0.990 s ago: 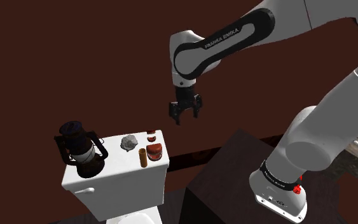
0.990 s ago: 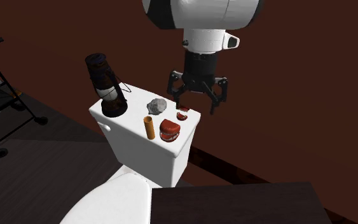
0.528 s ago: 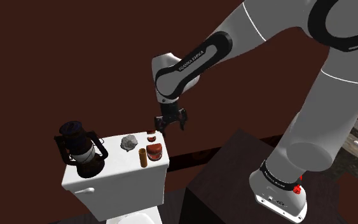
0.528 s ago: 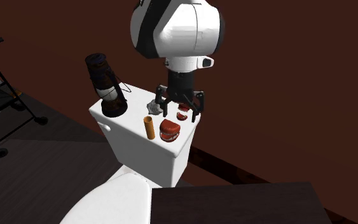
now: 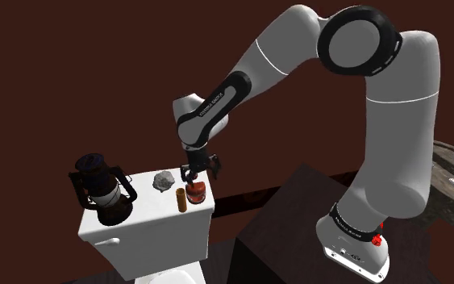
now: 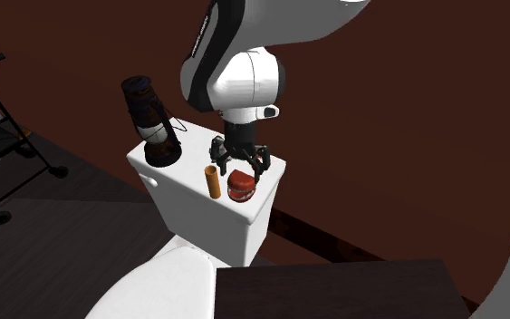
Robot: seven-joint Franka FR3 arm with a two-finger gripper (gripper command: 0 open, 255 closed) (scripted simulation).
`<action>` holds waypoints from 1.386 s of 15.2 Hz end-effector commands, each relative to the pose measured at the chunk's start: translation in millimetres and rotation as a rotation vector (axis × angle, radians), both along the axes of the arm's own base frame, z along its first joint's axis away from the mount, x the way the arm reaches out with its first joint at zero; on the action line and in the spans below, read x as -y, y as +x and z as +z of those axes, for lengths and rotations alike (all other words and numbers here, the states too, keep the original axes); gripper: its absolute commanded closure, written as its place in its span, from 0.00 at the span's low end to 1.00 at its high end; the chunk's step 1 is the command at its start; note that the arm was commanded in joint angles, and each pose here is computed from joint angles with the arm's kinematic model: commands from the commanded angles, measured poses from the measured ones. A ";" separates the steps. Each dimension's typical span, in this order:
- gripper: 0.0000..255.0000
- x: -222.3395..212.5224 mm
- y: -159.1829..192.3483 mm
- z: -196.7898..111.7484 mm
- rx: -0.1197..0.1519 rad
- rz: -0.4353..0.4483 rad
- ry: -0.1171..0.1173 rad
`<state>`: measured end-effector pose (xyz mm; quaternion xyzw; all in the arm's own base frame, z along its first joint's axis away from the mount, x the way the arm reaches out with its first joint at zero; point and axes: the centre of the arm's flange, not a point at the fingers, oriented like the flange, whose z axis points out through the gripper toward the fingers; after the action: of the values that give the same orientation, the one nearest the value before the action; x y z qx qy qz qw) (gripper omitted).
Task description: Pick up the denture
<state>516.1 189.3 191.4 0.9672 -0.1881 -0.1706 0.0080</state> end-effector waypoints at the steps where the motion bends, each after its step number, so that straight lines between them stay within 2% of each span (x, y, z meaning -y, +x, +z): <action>1: 0.00 -5.3 15.0 -23.4 -0.012 -0.015 -0.008; 3: 0.00 -13.5 27.1 -46.8 -0.023 -0.030 -0.015; 11: 0.00 -14.6 28.7 -89.8 -0.024 -0.032 -0.016; 13: 0.00 -14.6 28.7 -89.8 -0.024 -0.032 -0.016; 14: 1.00 -13.7 28.6 -89.5 -0.024 -0.032 -0.016; 21: 1.00 -14.4 28.3 -89.9 -0.024 -0.032 -0.016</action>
<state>544.5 203.8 102.5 0.9618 -0.2047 -0.1811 0.0154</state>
